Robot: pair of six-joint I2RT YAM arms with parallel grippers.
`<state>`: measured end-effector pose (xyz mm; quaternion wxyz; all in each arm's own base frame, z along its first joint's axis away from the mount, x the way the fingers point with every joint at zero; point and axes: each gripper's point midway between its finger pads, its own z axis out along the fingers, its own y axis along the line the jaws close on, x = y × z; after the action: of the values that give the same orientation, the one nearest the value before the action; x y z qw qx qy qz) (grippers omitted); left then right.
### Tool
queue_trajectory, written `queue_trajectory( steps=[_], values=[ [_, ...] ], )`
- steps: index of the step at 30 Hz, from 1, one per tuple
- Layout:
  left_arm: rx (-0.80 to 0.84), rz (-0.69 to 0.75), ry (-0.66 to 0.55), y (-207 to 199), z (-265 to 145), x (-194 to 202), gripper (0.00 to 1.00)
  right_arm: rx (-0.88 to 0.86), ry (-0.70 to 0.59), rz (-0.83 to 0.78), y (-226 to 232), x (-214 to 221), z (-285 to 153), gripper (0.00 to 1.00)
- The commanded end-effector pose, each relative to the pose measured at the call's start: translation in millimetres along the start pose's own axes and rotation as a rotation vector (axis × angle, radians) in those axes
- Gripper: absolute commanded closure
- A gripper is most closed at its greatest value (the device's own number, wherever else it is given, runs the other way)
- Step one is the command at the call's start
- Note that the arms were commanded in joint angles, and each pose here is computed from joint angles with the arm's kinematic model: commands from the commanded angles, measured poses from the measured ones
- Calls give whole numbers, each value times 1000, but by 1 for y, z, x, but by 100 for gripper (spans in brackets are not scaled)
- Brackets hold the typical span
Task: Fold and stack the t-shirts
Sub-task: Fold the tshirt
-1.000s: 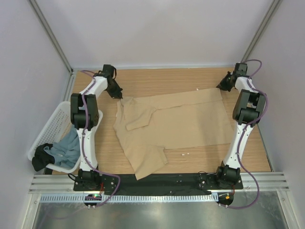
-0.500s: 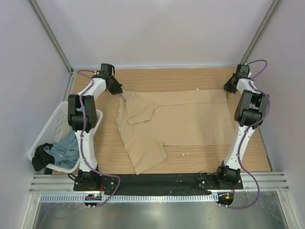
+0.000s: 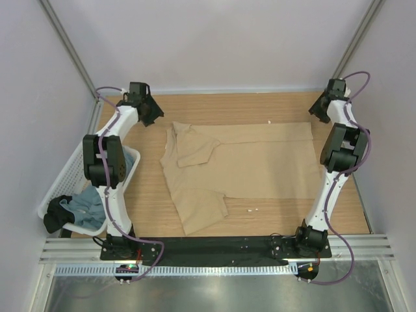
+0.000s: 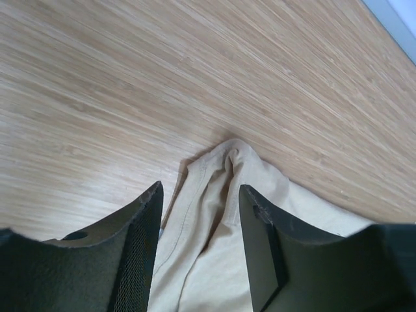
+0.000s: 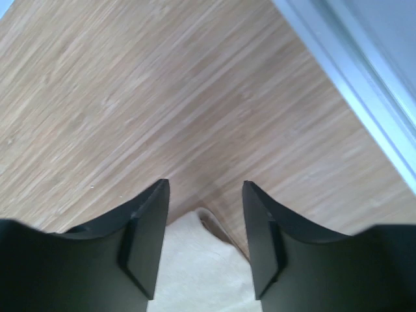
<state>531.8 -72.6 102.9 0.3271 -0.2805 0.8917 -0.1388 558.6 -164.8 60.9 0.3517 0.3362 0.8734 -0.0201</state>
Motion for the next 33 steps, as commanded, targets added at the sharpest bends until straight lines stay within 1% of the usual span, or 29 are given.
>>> queue_trajectory(
  steps=[1,2,3,4,5,6,7,8,9,11,12,13,14,15,17,18,19,21,24,28,33],
  values=[
    [46,76,5,-10,-35,-5,49,107,-60,-28,-17,-33,-44,43],
    [44,85,35,-8,-33,2,52,127,-51,-28,-21,-34,-55,41],
    [25,91,81,-3,-33,13,53,140,-50,-28,-22,-34,-62,40],
    [28,107,119,0,-30,25,53,151,-21,-28,-25,-27,-67,39],
    [22,118,138,2,-29,31,54,144,-26,-23,-23,-31,-80,39],
    [9,127,170,7,-30,40,55,149,-6,-32,-22,-22,-84,39],
    [5,144,184,7,-30,48,58,154,13,-36,-22,-16,-91,39],
    [-3,162,208,13,-30,59,65,122,5,-35,-16,-17,-106,40],
    [6,171,207,13,-28,61,68,117,44,-43,-17,2,-109,45],
    [17,188,222,15,-25,72,74,54,50,-40,-3,16,-119,55],
    [37,203,203,12,-22,69,75,42,61,-37,-5,30,-130,63],
    [45,203,197,12,-20,70,76,7,57,-35,2,36,-132,66],
    [67,205,190,8,-17,69,78,-29,73,-31,7,45,-138,79],
    [84,205,168,2,-14,64,80,-35,116,-37,3,67,-136,83],
    [103,198,148,-6,-11,55,82,-56,130,-47,5,78,-143,90],
    [100,184,146,-7,-6,55,83,-54,168,-51,0,95,-142,94],
    [102,176,143,-9,-4,53,86,-59,157,-53,-1,95,-144,96],
    [122,164,133,-17,0,48,87,-57,169,-69,-7,106,-142,98],
    [135,136,127,-24,7,44,87,-60,155,-88,-6,104,-135,99],
    [110,112,160,-18,31,51,89,-45,158,-94,-5,102,-121,99],
    [85,94,169,-12,48,55,90,5,173,-94,-11,105,-103,99]
  ],
)
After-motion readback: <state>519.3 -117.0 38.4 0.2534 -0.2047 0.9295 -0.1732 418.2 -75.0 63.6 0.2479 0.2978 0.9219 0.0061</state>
